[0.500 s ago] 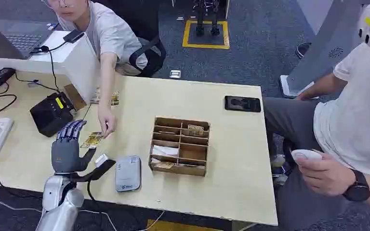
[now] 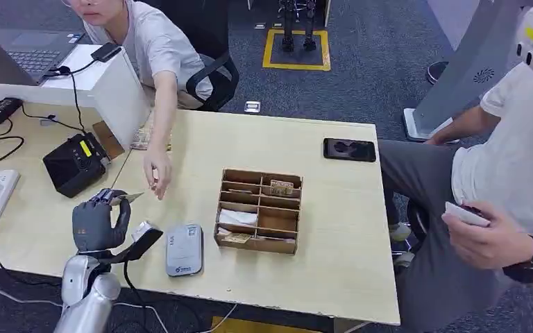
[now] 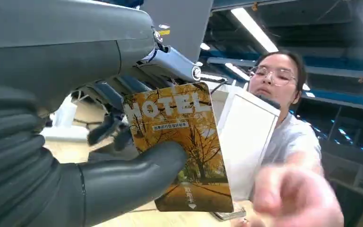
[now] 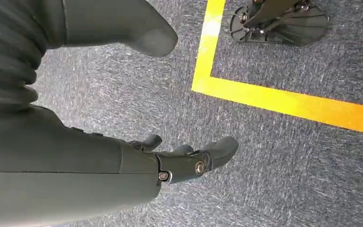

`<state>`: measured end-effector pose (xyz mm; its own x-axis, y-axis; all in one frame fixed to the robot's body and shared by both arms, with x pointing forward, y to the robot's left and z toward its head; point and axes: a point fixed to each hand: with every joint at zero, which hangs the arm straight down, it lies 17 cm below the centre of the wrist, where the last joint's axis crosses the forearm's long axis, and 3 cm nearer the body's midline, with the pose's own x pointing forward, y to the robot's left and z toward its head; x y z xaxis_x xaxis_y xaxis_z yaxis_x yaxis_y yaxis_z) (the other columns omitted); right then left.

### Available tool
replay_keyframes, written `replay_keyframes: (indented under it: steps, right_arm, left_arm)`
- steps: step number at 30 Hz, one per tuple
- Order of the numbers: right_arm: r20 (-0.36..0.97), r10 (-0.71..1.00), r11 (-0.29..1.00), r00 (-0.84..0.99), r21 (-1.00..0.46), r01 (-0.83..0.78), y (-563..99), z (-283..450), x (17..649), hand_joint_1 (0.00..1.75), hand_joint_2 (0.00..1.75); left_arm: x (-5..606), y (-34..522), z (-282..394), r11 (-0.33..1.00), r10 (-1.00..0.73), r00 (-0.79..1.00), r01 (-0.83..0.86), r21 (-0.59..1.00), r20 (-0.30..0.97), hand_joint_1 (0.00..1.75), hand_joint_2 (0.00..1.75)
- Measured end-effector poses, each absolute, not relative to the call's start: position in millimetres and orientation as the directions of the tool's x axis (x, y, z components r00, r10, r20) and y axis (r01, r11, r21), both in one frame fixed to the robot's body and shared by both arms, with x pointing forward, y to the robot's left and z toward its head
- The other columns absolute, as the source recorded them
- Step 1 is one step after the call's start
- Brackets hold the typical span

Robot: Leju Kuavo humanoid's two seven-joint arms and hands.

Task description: Pass the card to the sensor for recognition and then transmit it.

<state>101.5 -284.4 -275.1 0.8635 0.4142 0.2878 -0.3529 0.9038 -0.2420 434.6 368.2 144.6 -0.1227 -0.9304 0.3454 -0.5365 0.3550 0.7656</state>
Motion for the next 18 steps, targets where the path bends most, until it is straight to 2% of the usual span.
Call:
replay_keyframes:
  steps: [5,8,10,14,18]
  right_arm:
    - [0.286,0.417,0.902,0.863,-0.245,-0.355,-285.3,-275.2,101.1,0.0,1.75]
    - [0.287,0.397,0.91,0.872,-0.245,-0.334,-286.5,-275.2,100.9,0.0,1.75]
    - [0.286,0.381,0.916,0.879,-0.249,-0.316,-287.9,-275.3,99.9,0.0,1.75]
    - [0.283,0.352,0.926,0.892,-0.247,-0.286,-288.2,-275.9,95.8,0.0,1.75]
    - [0.281,0.333,0.932,0.9,-0.245,-0.268,-288.0,-276.2,93.8,0.0,1.75]
  left_arm:
    - [430.9,367.5,146.0,0.556,-0.818,-0.183,-0.5,0.664,0.546,1.75,1.75]
    - [440.3,350.4,128.8,0.799,-0.584,-0.213,-0.32,0.509,0.783,1.75,1.75]
    - [437.9,333.7,125.5,0.883,-0.459,-0.225,-0.226,0.412,0.859,1.75,1.75]
    - [423.8,316.6,122.5,0.941,-0.331,-0.206,-0.147,0.305,0.921,1.75,1.75]
    - [411.6,312.7,111.1,0.959,-0.278,-0.149,-0.107,0.264,0.949,1.75,1.75]
